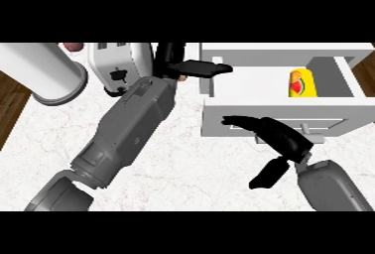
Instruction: Pick up the cup, place it into the drawer and close the drawer
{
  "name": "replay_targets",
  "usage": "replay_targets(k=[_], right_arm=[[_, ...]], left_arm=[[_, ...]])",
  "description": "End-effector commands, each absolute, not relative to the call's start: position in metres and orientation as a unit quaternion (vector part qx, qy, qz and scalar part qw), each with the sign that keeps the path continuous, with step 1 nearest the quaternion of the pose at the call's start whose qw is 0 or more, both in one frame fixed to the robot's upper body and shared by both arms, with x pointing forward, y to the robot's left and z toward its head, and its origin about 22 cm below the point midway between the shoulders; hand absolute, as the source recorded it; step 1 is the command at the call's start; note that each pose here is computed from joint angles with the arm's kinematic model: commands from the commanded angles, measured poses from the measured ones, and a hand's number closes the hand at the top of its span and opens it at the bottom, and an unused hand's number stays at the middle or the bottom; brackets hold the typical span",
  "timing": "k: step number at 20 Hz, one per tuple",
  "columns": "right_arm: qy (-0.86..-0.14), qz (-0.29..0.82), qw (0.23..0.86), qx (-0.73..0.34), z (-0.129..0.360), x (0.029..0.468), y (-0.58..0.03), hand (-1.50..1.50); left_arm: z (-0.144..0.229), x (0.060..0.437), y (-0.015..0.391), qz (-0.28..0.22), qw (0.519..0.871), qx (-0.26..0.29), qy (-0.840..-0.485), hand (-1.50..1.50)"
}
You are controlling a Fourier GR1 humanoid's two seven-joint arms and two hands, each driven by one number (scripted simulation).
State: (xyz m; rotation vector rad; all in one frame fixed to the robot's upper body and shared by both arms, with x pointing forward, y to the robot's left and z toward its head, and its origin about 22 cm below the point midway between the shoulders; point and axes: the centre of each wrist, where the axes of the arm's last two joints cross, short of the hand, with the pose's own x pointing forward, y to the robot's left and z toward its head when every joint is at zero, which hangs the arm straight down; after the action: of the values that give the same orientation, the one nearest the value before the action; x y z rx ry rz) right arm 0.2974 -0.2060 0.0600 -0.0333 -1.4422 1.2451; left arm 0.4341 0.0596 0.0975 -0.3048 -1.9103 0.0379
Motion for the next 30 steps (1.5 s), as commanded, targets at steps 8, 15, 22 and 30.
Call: replay_targets(k=[8, 15, 22, 30], right_arm=[[-0.575, 0.542, 0.609, -0.071, -0.02, 0.356, -0.216, 1.5], [-0.656, 0.449, 0.598, -0.108, 0.028, 0.406, -0.26, 1.5], [-0.675, 0.392, 0.605, -0.159, 0.08, 0.434, -0.287, 1.5], [-0.691, 0.363, 0.608, -0.146, 0.113, 0.44, -0.305, 1.5]], left_arm=[[0.075, 0.427, 0.111, 0.039, 0.567, -0.144, -0.81, -1.5], [0.072, 0.423, 0.126, 0.032, 0.565, -0.165, -0.808, -1.5], [0.073, 0.421, 0.151, 0.023, 0.567, -0.173, -0.805, -1.5], [0.065, 0.415, 0.157, 0.012, 0.565, -0.184, -0.805, -1.5]])
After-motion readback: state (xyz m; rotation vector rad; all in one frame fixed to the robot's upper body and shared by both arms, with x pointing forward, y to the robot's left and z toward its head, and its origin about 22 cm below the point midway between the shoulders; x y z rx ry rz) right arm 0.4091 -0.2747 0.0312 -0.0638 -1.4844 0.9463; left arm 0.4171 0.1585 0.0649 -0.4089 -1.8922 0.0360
